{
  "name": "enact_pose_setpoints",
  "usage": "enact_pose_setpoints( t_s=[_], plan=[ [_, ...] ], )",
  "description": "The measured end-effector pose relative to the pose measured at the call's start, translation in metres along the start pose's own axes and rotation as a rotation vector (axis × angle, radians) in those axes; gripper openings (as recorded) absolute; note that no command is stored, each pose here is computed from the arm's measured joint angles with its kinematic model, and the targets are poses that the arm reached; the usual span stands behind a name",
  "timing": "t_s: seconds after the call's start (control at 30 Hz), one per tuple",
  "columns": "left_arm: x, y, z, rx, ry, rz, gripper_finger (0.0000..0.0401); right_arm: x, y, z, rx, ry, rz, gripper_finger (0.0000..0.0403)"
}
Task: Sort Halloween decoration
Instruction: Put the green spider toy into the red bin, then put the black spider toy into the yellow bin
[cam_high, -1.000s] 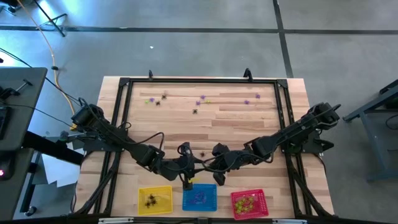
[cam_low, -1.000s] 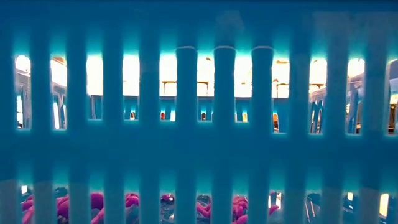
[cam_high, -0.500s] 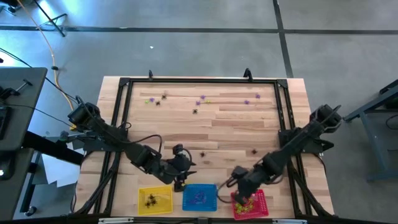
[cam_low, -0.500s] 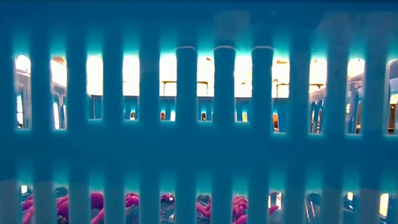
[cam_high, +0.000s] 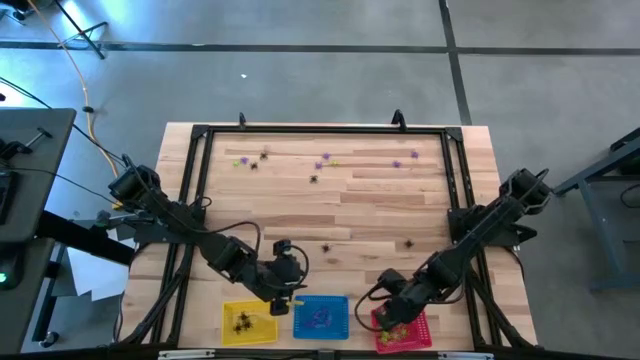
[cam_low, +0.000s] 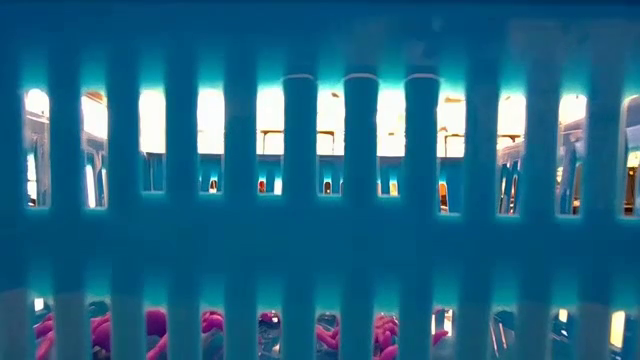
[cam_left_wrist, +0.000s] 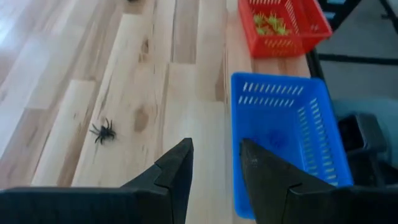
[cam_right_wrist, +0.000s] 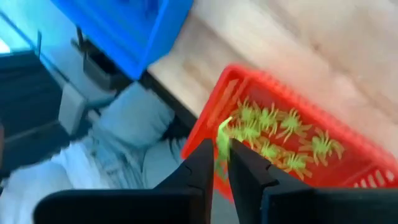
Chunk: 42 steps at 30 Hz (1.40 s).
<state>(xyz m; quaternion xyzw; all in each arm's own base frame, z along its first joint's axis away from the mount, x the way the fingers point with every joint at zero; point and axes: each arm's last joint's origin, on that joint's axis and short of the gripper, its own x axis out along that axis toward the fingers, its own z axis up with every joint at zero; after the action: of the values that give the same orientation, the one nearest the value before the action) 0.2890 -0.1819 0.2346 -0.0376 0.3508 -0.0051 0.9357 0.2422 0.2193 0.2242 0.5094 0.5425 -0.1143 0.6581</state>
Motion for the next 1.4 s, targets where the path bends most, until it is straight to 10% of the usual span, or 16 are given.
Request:
enact_pose_setpoints(
  t_s=[0.6,1.03,1.4],
  plan=[
    [0.000,0.006,-0.008,0.097,0.064,0.079,0.0119,-0.001,-0.012,-0.006,0.070,0.077,-0.131,0.0082],
    [0.014,0.049,0.003,0.057,0.149,0.164,0.0119,-0.022,-0.061,0.053,-0.091,0.026,-0.584,0.0083],
    [0.016,0.061,0.003,0.042,0.200,0.178,0.0119,0.000,-0.117,0.093,-0.201,0.080,-0.634,0.0083]
  ],
)
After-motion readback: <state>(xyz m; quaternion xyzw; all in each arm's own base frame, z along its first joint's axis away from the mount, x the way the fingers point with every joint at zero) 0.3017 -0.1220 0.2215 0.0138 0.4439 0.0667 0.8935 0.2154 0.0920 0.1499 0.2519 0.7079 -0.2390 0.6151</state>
